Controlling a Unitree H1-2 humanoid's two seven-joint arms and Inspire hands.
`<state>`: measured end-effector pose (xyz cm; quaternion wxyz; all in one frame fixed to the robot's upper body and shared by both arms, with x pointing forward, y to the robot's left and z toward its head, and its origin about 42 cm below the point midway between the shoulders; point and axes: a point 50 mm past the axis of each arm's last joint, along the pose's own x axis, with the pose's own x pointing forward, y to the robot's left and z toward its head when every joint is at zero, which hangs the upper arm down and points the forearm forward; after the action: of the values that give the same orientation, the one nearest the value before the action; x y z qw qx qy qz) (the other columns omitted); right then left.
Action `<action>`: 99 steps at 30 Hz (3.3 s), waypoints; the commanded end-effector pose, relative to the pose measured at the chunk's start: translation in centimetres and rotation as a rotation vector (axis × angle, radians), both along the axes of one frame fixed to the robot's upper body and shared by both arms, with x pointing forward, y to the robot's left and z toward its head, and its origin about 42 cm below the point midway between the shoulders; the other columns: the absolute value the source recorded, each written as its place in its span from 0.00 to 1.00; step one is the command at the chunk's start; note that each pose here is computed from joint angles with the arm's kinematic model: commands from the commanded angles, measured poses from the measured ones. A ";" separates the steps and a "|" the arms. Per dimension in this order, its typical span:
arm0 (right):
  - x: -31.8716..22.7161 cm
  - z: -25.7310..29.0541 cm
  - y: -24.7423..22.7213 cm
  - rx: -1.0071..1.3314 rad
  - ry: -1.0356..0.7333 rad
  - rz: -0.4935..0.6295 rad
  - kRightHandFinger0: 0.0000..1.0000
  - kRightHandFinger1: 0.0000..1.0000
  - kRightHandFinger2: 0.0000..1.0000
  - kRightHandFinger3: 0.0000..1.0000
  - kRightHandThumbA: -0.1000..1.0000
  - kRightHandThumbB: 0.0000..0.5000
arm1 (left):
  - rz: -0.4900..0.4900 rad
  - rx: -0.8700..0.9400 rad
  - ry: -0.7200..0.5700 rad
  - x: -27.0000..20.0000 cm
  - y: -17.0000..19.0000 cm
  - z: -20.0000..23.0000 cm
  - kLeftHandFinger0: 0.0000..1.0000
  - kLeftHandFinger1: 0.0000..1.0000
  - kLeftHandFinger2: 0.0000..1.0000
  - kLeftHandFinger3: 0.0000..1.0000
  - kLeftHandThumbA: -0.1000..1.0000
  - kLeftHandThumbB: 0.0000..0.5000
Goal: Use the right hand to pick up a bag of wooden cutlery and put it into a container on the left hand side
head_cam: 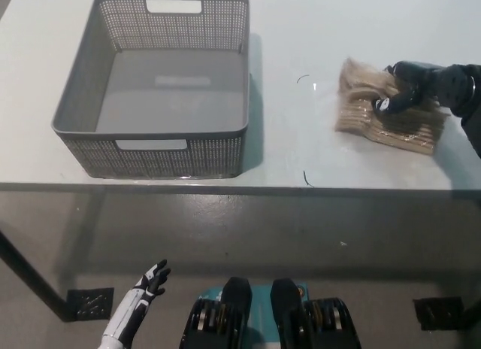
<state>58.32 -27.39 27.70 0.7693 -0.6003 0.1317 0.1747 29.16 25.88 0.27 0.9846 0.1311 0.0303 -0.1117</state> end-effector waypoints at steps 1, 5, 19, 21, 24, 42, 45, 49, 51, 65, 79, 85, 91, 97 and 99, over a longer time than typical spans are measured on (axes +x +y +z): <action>0.9 4.6 -2.1 0.142 -0.335 -0.092 0.10 0.68 0.95 0.96 0.00 0.30 | 0.000 -0.003 -0.084 2.0 0.6 1.8 1.00 1.00 1.00 1.00 1.00 0.66; 1.0 5.8 -2.1 0.268 -0.400 -0.103 0.12 0.68 0.98 1.00 0.00 0.24 | -0.004 -0.007 -0.083 2.0 0.6 1.8 1.00 1.00 1.00 1.00 1.00 0.69; 2.3 13.8 2.8 0.600 -0.526 -0.084 0.15 0.62 0.94 0.94 0.00 0.30 | 0.007 -0.021 -0.071 1.9 0.6 1.5 1.00 1.00 1.00 1.00 1.00 0.69; 2.4 14.6 3.6 0.619 -0.537 -0.080 0.14 0.60 0.93 0.92 0.00 0.32 | 0.004 -0.016 -0.072 1.9 0.6 1.5 1.00 1.00 1.00 1.00 1.00 0.70; 2.5 15.8 5.2 0.673 -0.545 -0.057 0.13 0.59 0.92 0.91 0.00 0.30 | 0.003 -0.014 -0.077 1.9 0.6 1.6 1.00 1.00 1.00 1.00 1.00 0.67; 0.4 21.0 21.5 0.891 -0.517 0.205 0.23 0.58 0.57 0.69 0.00 0.31 | -0.033 -0.015 -0.075 2.5 0.0 1.8 1.00 1.00 1.00 1.00 1.00 0.68; -0.2 20.8 23.7 0.906 -0.488 0.213 0.01 0.36 0.68 0.75 0.00 0.30 | -0.040 -0.010 -0.078 2.6 -0.1 1.9 1.00 1.00 1.00 1.00 1.00 0.70; -1.3 19.9 27.3 0.916 -0.457 0.252 0.00 0.42 0.83 0.87 0.00 0.33 | -0.059 -0.004 -0.084 2.9 -0.2 2.1 1.00 1.00 0.97 1.00 1.00 0.72; -1.6 19.7 28.1 0.939 -0.438 0.257 0.00 0.45 0.80 0.89 0.00 0.34 | -0.068 0.003 -0.087 3.1 -0.3 2.3 1.00 1.00 0.96 1.00 1.00 0.74; -1.3 16.5 27.9 0.810 -0.251 0.320 1.00 1.00 1.00 1.00 0.75 1.00 | -0.119 0.043 -0.102 3.5 -0.6 2.8 1.00 1.00 0.92 1.00 1.00 0.65; 0.3 17.7 22.3 0.760 -0.354 0.292 1.00 1.00 1.00 1.00 0.84 0.85 | -0.137 0.062 -0.096 3.7 -0.8 2.7 1.00 0.97 0.89 1.00 1.00 0.68; 0.3 19.7 16.9 0.865 -0.456 0.319 1.00 1.00 1.00 1.00 0.87 0.81 | -0.146 0.075 -0.105 3.7 -0.5 3.0 1.00 0.96 0.89 1.00 1.00 0.64; -4.6 18.0 10.5 0.968 -0.600 0.370 1.00 1.00 1.00 1.00 0.88 0.77 | -0.140 0.068 -0.101 3.8 0.0 3.0 1.00 0.96 0.88 1.00 1.00 0.66; -10.8 12.6 5.8 1.041 -0.662 0.380 1.00 1.00 1.00 1.00 0.88 0.74 | -0.121 0.089 -0.106 3.6 0.0 2.9 0.99 0.95 0.88 1.00 1.00 0.61; -12.3 11.1 5.0 1.045 -0.659 0.378 1.00 1.00 1.00 1.00 0.89 0.73 | -0.113 0.084 -0.106 3.5 0.2 2.8 0.98 0.95 0.89 1.00 1.00 0.58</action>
<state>55.14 -15.45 33.37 0.9412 -0.2400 -0.1700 0.1659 31.82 24.99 1.80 0.9726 0.1637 0.0093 -0.1645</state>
